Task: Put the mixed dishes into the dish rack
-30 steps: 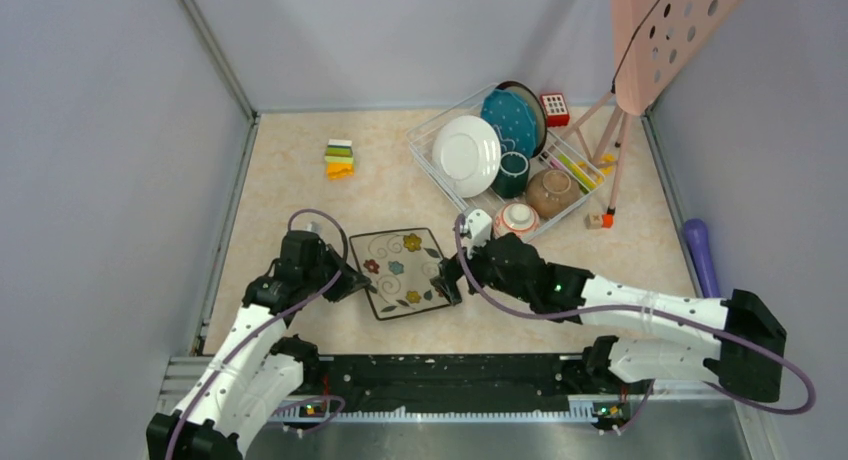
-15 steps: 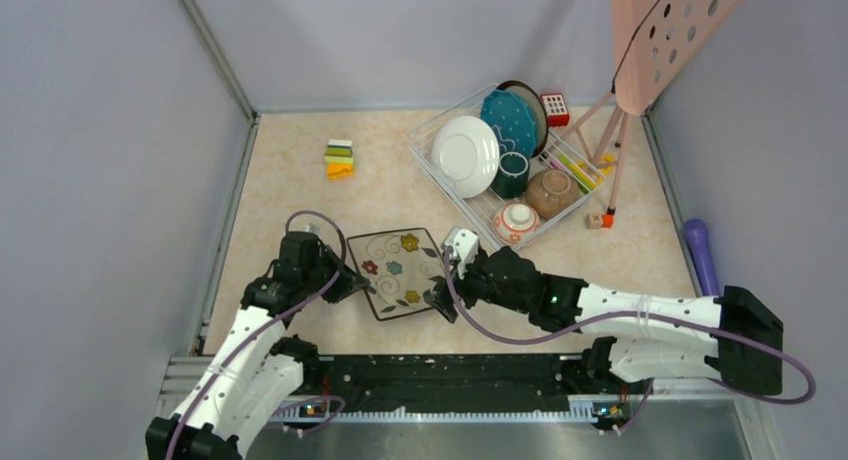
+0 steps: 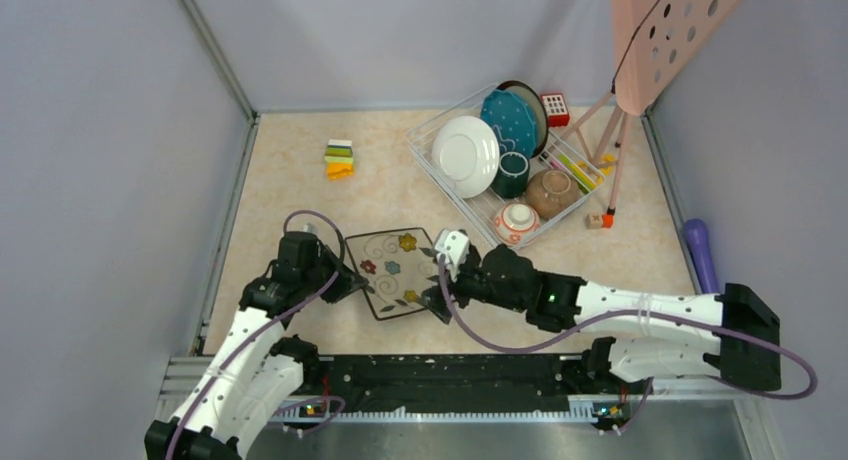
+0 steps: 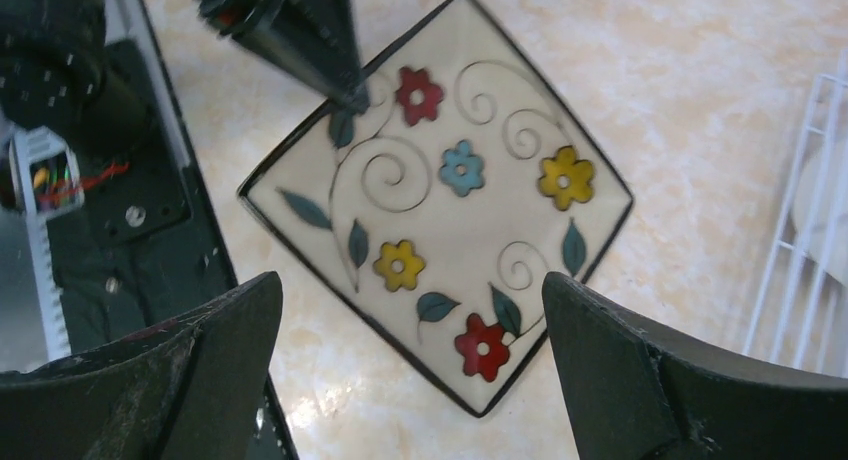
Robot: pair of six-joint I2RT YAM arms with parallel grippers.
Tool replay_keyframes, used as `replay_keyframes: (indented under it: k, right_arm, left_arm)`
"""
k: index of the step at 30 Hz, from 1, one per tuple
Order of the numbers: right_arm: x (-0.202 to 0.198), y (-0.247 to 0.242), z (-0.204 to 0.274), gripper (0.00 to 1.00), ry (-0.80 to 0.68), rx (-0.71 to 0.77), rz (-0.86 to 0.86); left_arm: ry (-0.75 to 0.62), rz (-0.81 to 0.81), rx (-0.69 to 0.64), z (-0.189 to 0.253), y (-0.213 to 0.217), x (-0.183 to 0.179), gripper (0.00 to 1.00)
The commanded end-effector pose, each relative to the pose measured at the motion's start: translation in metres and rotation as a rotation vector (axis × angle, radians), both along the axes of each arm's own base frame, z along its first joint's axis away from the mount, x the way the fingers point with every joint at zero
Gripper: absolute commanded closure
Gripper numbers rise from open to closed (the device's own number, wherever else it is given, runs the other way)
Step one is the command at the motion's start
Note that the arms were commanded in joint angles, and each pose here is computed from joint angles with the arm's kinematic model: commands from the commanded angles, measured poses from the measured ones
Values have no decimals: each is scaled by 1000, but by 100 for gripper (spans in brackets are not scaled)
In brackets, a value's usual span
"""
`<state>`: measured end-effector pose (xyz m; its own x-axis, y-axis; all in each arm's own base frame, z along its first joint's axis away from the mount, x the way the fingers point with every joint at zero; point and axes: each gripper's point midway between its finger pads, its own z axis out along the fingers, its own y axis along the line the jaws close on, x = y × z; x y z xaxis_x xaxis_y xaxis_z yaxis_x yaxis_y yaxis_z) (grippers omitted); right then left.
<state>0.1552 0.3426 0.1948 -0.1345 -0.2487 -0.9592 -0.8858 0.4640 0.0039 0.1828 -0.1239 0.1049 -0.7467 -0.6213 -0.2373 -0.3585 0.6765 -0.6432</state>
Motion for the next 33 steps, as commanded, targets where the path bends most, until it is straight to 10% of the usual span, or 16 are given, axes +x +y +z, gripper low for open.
replay_keyframes:
  k: [1, 23, 29, 33]
  right_arm:
    - [-35, 17, -27, 1, -122, -137, 203]
    - [-14, 82, -93, 22, -488, -436, 8]
    - [-7, 90, -95, 44, -510, -443, -30]
    - [-5, 94, -90, 80, -515, -425, -49]
  left_arm:
    - [-75, 32, -41, 30, -2, 13, 100]
    - [-74, 15, -79, 39, -8, 11, 100]
    - [-67, 8, -102, 38, -12, 11, 100]
    - [-70, 1, -106, 39, -13, 10, 100]
